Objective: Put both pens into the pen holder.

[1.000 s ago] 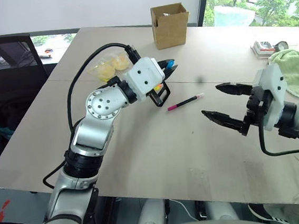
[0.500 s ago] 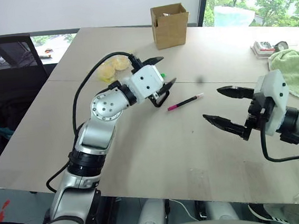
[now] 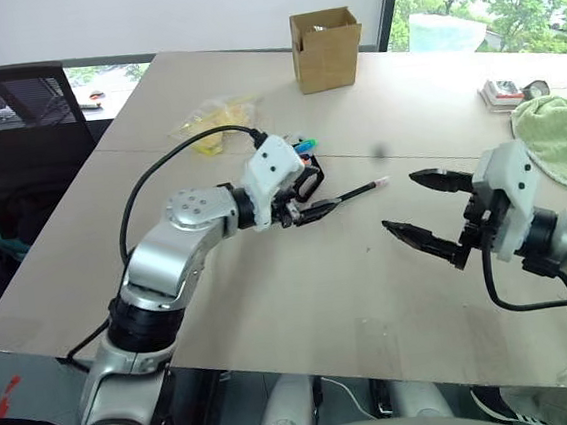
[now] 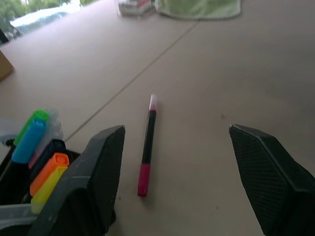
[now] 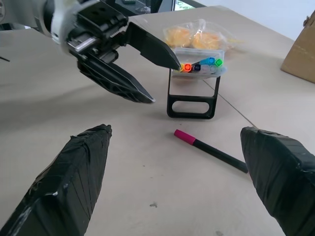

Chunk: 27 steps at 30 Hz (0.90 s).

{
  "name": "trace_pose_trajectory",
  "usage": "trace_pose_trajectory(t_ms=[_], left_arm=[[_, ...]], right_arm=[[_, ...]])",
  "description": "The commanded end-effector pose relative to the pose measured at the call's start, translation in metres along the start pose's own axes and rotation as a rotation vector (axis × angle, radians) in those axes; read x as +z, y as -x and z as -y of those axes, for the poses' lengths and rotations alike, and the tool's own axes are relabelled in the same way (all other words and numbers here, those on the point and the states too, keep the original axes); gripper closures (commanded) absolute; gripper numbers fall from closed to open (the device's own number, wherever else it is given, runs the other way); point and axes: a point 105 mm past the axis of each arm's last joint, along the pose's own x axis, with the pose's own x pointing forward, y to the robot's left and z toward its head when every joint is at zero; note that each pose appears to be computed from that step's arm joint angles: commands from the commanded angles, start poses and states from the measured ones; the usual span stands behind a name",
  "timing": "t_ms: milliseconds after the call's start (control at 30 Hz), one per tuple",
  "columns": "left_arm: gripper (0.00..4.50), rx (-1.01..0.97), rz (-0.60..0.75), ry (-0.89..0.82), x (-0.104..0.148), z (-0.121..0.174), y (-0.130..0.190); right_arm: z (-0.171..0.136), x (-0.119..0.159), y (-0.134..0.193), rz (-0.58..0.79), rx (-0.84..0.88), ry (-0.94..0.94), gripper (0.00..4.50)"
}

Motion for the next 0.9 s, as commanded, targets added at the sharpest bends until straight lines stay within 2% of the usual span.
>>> trace_pose_trajectory(t_ms=[33,167,267,400,500,600,700,800,900], left_arm=[[1.01,-0.061,-0.109,0.108,-0.011,0.002,-0.014],[1.01,-0.063,-0.194,0.098,-0.025,-0.003,-0.031],[1.01,-0.063,-0.23,0.082,-0.028,-0.006,-0.042],[1.01,-0.027,-0.329,0.058,-0.035,-0.015,-0.072],[1.01,-0.058,-0.362,0.051,-0.04,-0.015,-0.08],[1.65,-0.088,-0.373,0.034,-0.043,-0.013,-0.084],[2.85,-0.115,-0.37,0.019,-0.043,-0.012,-0.085],[4.35,-0.149,-0.335,-0.006,-0.035,-0.01,-0.081],[4.44,-0.246,-0.28,-0.042,-0.023,0.0,-0.065]], right_arm=[[-0.008,0.0,0.008,-0.014,-0.007,0.044,0.0],[-0.014,-0.007,0.015,-0.051,-0.036,0.046,0.0],[-0.017,-0.01,0.02,-0.062,-0.065,0.041,0.0],[-0.026,-0.013,0.025,-0.055,-0.122,0.023,0.0],[-0.026,-0.014,0.026,-0.053,-0.147,0.015,0.0],[-0.027,-0.015,0.027,-0.051,-0.166,0.01,0.0],[-0.027,-0.015,0.028,-0.048,-0.181,0.004,0.0],[-0.028,-0.016,0.029,-0.045,-0.191,0.0,0.0],[-0.029,-0.017,0.029,-0.043,-0.197,-0.002,0.0]])
